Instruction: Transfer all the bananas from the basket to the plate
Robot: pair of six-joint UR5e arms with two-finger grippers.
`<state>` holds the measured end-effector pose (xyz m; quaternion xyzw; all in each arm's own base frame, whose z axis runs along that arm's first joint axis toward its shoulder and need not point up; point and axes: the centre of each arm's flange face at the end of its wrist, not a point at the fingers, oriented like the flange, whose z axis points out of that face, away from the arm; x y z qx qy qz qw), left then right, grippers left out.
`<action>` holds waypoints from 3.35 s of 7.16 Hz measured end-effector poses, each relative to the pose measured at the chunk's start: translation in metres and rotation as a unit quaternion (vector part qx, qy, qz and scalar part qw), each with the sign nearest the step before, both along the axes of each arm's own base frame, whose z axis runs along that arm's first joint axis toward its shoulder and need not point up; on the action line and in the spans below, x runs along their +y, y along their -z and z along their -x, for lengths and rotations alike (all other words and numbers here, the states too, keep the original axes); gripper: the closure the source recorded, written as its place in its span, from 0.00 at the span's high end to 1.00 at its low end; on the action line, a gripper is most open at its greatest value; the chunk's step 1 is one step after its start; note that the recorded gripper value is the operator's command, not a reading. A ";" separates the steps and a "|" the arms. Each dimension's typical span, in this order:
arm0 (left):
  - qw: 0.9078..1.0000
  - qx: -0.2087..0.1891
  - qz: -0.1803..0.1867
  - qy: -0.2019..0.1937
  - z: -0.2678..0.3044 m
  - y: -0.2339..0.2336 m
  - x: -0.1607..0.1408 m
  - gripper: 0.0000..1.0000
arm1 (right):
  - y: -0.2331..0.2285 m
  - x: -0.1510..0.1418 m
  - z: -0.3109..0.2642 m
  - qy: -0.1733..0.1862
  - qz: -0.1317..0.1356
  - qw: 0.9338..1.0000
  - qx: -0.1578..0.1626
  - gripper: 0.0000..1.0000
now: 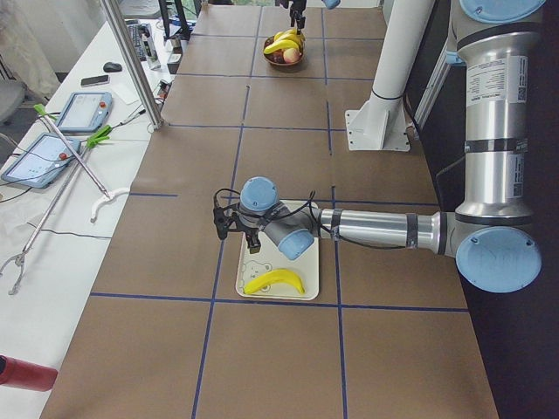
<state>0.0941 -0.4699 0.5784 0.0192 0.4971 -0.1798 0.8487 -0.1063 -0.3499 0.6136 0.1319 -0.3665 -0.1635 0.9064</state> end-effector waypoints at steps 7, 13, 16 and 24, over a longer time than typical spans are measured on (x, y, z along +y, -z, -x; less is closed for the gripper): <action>1.000 -0.001 0.002 0.000 0.000 -0.002 0.000 1.00 | -0.009 -0.009 0.007 0.002 0.004 1.000 -0.002 0.50; 1.000 0.000 0.001 -0.001 0.000 -0.002 0.002 1.00 | -0.004 -0.015 0.011 0.001 -0.002 1.000 -0.006 0.15; 1.000 0.001 0.001 -0.001 0.001 -0.001 0.003 1.00 | -0.001 -0.021 -0.007 -0.021 -0.007 1.000 -0.006 0.00; 0.997 0.041 -0.064 0.007 -0.007 0.059 -0.013 1.00 | 0.165 -0.106 0.037 -0.080 -0.017 0.984 -0.156 0.03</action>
